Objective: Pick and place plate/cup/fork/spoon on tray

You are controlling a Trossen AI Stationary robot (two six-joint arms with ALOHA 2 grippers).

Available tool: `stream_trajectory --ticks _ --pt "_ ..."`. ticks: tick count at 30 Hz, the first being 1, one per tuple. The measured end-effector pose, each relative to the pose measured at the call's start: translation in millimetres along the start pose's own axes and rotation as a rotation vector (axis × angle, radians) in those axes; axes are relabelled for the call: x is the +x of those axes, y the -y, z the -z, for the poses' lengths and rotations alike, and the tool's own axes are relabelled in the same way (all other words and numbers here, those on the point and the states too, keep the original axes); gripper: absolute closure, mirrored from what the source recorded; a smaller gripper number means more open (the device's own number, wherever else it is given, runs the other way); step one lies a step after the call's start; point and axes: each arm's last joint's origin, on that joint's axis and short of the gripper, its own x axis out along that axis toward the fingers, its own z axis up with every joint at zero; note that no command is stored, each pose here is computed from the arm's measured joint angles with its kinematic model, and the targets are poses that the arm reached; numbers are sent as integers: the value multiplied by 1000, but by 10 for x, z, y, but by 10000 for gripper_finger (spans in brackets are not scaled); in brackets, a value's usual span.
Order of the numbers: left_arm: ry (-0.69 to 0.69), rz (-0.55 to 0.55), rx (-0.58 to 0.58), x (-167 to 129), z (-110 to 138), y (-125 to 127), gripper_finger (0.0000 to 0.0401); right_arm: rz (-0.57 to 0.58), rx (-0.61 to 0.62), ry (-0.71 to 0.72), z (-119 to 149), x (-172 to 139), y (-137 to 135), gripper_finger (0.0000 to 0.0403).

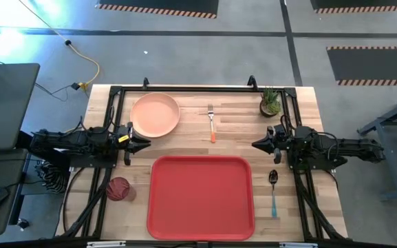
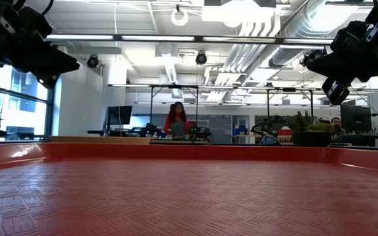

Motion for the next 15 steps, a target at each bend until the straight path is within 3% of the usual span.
stream_trajectory --ticks 15 --pt "1 0 -1 0 -1 0 347 -5 0 -3 1 0 -1 402"
